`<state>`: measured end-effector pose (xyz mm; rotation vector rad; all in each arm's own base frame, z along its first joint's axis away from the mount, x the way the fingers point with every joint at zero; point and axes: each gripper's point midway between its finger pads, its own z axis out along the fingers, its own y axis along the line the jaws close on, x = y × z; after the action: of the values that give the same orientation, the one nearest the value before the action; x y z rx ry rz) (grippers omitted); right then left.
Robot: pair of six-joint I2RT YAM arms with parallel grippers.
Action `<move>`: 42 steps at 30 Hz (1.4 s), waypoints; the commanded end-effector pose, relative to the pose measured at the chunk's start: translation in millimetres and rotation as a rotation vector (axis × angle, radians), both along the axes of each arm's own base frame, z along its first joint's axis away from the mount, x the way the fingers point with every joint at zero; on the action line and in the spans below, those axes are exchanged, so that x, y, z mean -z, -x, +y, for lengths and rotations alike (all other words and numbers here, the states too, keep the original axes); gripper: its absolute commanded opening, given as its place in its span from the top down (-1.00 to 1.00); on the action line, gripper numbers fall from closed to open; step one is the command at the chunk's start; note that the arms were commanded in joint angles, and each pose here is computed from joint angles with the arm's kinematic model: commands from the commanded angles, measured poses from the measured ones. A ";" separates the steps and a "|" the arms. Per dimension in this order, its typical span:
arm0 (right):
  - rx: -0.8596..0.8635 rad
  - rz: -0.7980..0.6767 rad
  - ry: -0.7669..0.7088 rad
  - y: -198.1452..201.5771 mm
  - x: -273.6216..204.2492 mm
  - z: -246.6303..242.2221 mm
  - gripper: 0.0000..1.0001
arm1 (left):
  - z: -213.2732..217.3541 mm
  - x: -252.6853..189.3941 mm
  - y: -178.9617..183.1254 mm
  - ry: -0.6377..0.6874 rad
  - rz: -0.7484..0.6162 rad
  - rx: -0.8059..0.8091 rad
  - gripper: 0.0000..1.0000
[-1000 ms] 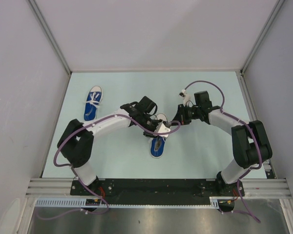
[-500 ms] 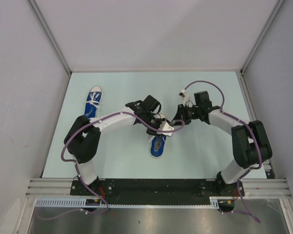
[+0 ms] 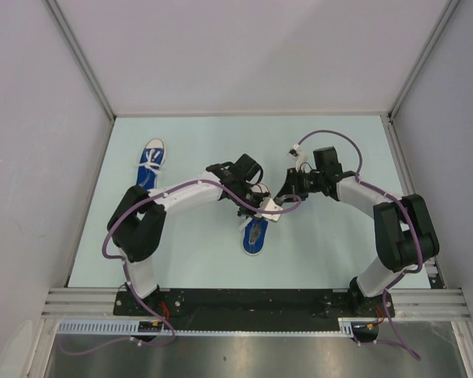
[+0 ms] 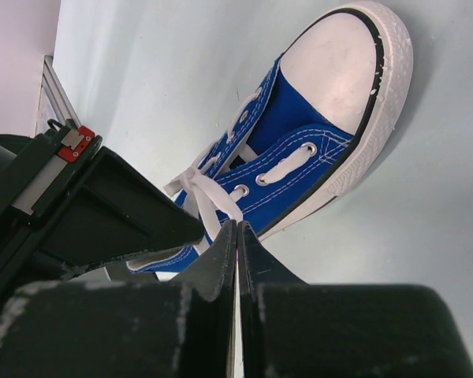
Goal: Tie the shoes
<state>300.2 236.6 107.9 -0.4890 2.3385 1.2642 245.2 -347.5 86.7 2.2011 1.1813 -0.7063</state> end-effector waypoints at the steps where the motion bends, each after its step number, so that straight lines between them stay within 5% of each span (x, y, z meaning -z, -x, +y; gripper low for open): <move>1: -0.013 -0.018 -0.031 -3.6 -5.4 5.2 1.00 | -5.1 -24.0 17.4 0.056 0.030 0.067 1.00; 29: -0.026 -0.009 -0.031 -2.3 -4.3 7.2 1.00 | 26.9 -23.2 68.4 0.041 0.170 0.101 1.00; 38: -0.047 -0.015 -0.027 -3.6 -2.3 5.4 0.26 | 31.9 -20.6 73.2 0.032 0.178 0.111 1.00; 42: -0.051 -0.038 -0.031 -13.9 -7.8 5.8 0.10 | 32.1 -22.3 73.8 0.038 0.177 0.118 1.00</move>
<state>297.1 239.4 101.3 -0.5106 2.3501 1.3079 181.4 -310.4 87.7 2.2485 1.2508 -0.9348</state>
